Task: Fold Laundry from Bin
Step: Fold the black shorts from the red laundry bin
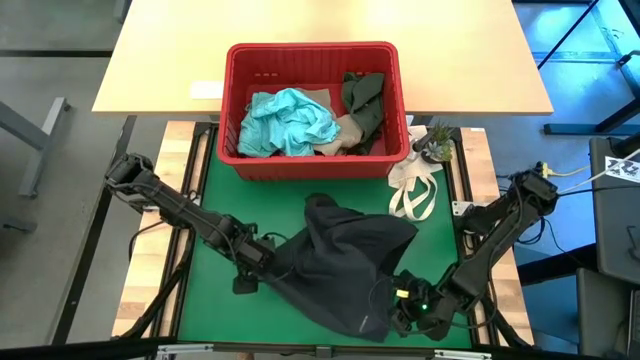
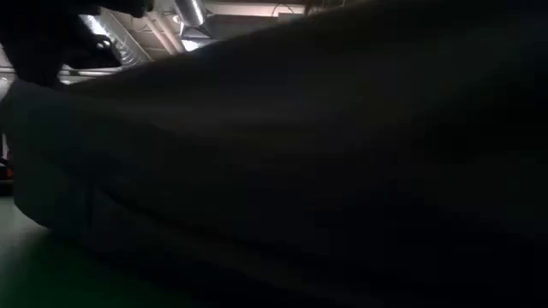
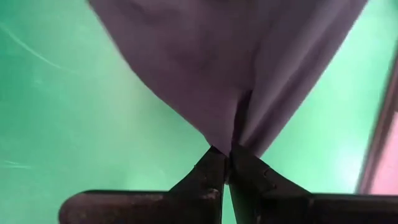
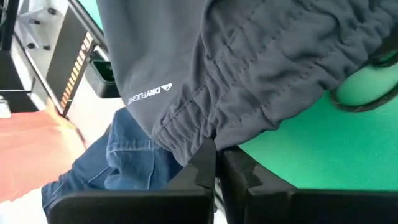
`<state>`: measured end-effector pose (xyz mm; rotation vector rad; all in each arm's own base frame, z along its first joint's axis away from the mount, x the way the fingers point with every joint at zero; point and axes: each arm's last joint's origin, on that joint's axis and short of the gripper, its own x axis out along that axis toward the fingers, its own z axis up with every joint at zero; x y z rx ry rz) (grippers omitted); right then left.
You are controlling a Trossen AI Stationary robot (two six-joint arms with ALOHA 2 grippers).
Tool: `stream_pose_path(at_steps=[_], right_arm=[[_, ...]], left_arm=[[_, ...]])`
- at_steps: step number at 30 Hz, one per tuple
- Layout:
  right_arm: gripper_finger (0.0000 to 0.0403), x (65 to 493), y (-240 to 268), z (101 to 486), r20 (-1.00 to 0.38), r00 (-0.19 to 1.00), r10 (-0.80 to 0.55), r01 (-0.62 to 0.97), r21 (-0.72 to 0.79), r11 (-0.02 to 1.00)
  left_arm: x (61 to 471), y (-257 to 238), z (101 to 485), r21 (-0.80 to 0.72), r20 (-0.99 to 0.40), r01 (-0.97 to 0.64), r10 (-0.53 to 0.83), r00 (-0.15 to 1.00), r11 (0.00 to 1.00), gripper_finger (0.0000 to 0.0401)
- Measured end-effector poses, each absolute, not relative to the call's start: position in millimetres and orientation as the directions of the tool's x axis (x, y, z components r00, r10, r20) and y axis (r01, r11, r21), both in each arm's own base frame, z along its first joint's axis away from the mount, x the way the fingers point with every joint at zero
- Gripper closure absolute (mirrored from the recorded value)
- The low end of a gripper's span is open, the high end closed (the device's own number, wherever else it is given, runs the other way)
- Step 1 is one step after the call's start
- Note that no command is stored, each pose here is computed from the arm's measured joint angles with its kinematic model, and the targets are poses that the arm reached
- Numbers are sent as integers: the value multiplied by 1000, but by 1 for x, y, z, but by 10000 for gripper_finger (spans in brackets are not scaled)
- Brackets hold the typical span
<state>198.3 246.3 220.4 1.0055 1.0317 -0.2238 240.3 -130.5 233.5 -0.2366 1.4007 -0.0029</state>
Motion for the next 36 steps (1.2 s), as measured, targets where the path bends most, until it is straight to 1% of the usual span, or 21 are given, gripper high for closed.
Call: stream_pose_path(at_steps=[3, 7, 15, 19, 27, 29, 31, 36], right_arm=[[391, 200, 249, 219, -790, 530, 308, 579, 602, 549], [390, 200, 251, 220, -783, 531, 325, 574, 614, 542], [389, 200, 251, 220, -784, 525, 331, 574, 613, 543], [389, 200, 251, 220, -784, 524, 331, 574, 613, 543], [386, 200, 251, 220, -785, 524, 331, 573, 613, 544], [375, 200, 251, 220, -785, 524, 332, 573, 613, 544], [355, 200, 251, 220, -785, 523, 332, 574, 612, 544], [282, 200, 250, 219, -790, 519, 327, 576, 606, 548]], left_arm=[[236, -138, 234, -195, -973, -128, -175, 153, 972, 391], [233, -146, 234, -206, -970, -110, -188, 155, 972, 391], [231, -150, 234, -180, -969, -100, -159, 187, 979, 384], [231, -150, 234, -181, -969, -112, -158, 187, 977, 354], [231, -150, 234, -178, -970, -113, -155, 189, 978, 267], [231, -150, 234, -178, -970, -113, -154, 190, 978, 248], [231, -150, 234, -178, -970, -113, -154, 189, 978, 232], [232, -150, 234, -157, -968, -90, -136, 209, 983, 206]])
